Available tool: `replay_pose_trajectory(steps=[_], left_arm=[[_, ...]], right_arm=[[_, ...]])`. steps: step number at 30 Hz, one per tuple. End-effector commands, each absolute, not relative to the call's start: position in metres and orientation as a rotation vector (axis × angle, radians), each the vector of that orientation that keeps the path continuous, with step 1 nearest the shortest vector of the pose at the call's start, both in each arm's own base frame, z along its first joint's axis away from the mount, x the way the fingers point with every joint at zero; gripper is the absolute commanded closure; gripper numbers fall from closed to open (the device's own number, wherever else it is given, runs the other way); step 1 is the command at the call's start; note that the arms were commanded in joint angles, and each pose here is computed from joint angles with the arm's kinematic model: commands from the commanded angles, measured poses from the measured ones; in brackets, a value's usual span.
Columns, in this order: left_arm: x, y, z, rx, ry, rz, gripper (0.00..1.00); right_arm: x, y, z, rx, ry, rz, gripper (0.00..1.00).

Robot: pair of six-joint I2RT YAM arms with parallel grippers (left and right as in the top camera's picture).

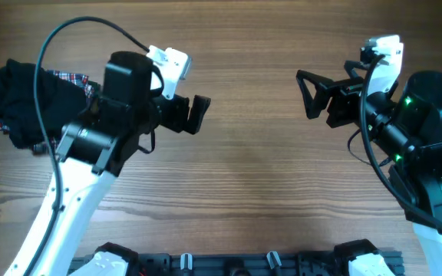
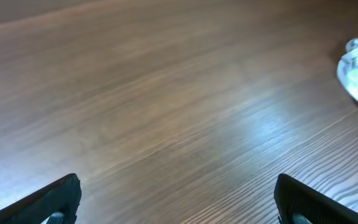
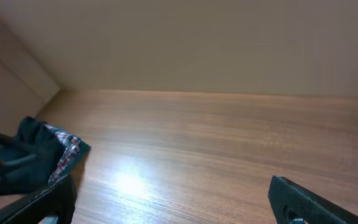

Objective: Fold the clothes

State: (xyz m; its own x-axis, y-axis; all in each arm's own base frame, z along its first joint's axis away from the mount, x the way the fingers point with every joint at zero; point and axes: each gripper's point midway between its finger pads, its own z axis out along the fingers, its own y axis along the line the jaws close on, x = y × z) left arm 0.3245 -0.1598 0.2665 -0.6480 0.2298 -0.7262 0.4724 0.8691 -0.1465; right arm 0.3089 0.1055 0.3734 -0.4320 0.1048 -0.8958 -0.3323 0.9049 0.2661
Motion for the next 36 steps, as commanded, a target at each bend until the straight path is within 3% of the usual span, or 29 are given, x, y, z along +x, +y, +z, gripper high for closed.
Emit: replay_pose_trajectory(steps=[1, 3, 8, 13, 16, 18, 24, 32, 36], left_arm=[[0.331, -0.162, 0.249, 0.530, 2.331, -0.393, 0.00], [0.332, -0.162, 0.246, 0.531, 2.343, -0.393, 0.00], [0.332, -0.162, 0.245, 0.531, 2.345, -0.392, 0.00], [0.332, -0.162, 0.245, 0.531, 2.344, -0.392, 0.00], [0.332, -0.162, 0.245, 0.531, 2.345, -0.392, 0.00], [0.332, -0.162, 0.245, 0.531, 2.344, -0.392, 0.00], [0.332, -0.162, 0.245, 0.531, 2.345, -0.392, 0.00], [0.332, -0.162, 0.245, 0.531, 2.345, -0.392, 0.00], [0.332, -0.162, 0.245, 0.531, 2.345, -0.392, 0.00]], right_arm=[[0.313, 0.098, 0.372, -0.066, 1.978, 0.491, 0.00], [0.316, 0.070, 0.353, 0.094, 2.043, 0.341, 0.01], [0.316, 0.041, 0.361, 0.109, 2.000, 0.127, 0.01], [0.251, 0.007, 0.387, 0.069, 1.830, -0.028, 0.00], [0.225, -0.009, 0.356, 0.137, 1.820, -0.043, 0.00], [0.214, -0.017, 0.299, 0.197, 1.868, -0.049, 0.01], [0.212, -0.017, 0.205, 0.286, 1.880, 0.018, 0.00], [0.215, -0.013, 0.138, 0.274, 1.892, 0.034, 0.00], [0.228, -0.006, 0.143, 0.244, 1.814, 0.077, 0.00]])
